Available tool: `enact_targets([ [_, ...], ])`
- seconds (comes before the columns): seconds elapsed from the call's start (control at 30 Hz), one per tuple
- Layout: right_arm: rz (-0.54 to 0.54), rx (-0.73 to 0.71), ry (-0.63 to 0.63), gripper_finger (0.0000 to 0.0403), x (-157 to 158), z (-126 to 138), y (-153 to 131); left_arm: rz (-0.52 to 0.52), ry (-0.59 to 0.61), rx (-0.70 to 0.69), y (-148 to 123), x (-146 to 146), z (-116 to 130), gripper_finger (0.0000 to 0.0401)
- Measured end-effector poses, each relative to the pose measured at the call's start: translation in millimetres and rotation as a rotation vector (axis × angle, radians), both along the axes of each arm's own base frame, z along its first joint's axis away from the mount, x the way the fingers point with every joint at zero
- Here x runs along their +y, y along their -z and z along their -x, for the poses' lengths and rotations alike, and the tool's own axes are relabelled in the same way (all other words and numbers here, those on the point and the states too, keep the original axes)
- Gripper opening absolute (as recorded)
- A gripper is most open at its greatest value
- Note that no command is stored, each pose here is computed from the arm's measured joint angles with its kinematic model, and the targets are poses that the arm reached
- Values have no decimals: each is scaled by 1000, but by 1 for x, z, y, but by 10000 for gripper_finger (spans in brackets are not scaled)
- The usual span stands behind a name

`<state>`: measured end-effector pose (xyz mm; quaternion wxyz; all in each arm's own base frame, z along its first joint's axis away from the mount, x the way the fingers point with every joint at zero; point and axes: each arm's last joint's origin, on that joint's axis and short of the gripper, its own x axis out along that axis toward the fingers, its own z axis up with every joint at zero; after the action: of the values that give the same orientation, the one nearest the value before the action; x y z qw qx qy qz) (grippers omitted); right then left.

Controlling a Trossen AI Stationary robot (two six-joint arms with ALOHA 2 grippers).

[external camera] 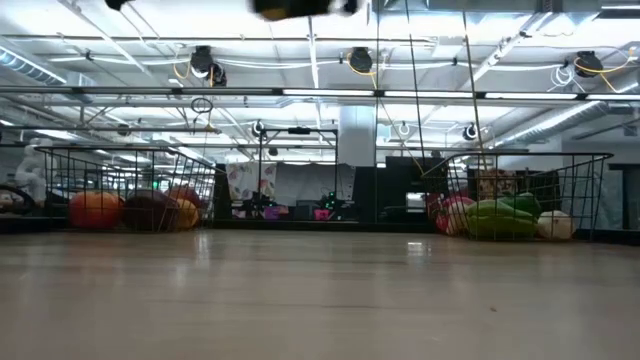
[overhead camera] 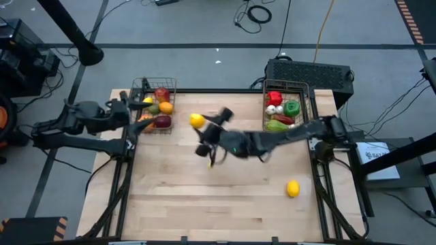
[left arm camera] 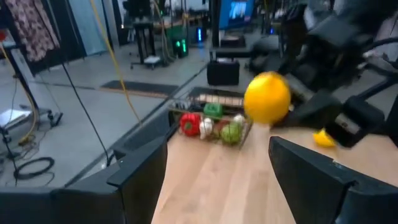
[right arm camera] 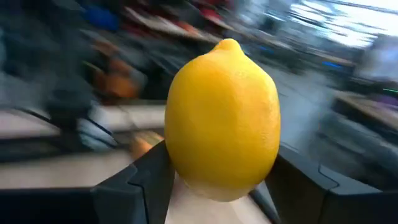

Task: Sort produce into baskets
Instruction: Put the top lemon into the left wire basket

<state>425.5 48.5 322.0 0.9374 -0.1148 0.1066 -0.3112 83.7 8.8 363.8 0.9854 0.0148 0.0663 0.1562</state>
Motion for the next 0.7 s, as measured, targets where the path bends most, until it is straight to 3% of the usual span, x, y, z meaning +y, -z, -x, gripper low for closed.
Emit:
enact_targets([
  [0.1, -64, -127, -167, 215, -34, -21, 8, -25, 4, -27, -1, 0, 8, 288],
  [0.33, -199, -386, -170, 215, -126, -51, 43, -36, 5, -40, -2, 0, 12, 288],
  [0.53, -444, -434, -225, 215, -171, -88, 76, -33, 2, -46, -2, 0, 12, 288],
  [0.7, -523, -346, -255, 215, -182, -120, 98, -33, 2, -55, -3, 0, 12, 288],
])
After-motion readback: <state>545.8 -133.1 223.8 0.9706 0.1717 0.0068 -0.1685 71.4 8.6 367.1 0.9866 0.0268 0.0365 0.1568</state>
